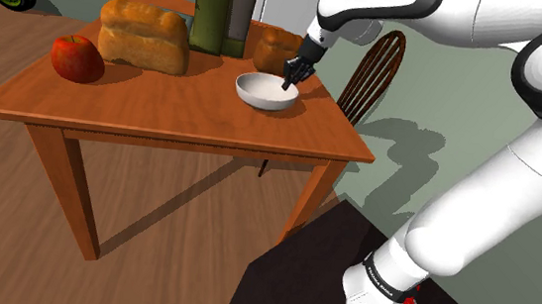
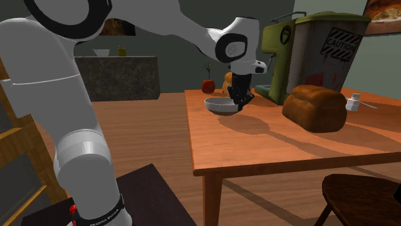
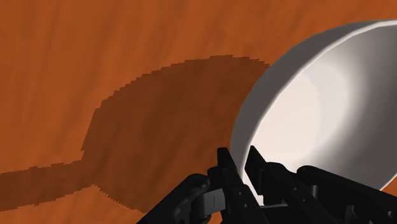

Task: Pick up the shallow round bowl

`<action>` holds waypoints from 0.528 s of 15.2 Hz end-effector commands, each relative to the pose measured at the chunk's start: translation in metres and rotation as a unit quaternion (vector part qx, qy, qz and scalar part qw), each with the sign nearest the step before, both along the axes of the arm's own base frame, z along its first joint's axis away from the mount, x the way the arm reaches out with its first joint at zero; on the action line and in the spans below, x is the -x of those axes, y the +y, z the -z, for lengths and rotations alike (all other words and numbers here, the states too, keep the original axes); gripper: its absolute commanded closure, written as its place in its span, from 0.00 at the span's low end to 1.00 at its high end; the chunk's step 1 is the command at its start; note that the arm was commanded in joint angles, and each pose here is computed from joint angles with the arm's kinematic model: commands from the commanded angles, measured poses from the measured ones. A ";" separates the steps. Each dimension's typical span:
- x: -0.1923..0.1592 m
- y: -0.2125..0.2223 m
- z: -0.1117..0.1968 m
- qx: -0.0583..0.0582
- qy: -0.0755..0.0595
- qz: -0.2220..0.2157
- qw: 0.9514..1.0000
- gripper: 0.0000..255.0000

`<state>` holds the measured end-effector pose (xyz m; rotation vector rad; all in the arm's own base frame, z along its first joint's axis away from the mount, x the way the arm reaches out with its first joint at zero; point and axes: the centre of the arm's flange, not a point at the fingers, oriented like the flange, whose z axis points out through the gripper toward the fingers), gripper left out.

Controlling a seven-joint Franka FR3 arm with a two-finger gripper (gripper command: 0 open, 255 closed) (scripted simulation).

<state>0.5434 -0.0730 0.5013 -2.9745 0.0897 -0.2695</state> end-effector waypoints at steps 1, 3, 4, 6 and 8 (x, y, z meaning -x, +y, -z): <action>-0.002 -0.001 -0.011 0.000 0.000 0.000 1.000 1.00; -0.002 -0.001 -0.022 0.000 0.000 0.000 1.000 1.00; -0.002 -0.001 -0.027 0.000 0.000 0.000 1.000 1.00; -0.002 -0.001 -0.038 0.000 0.000 0.000 1.000 1.00; -0.002 -0.001 -0.048 0.000 0.000 0.000 1.000 1.00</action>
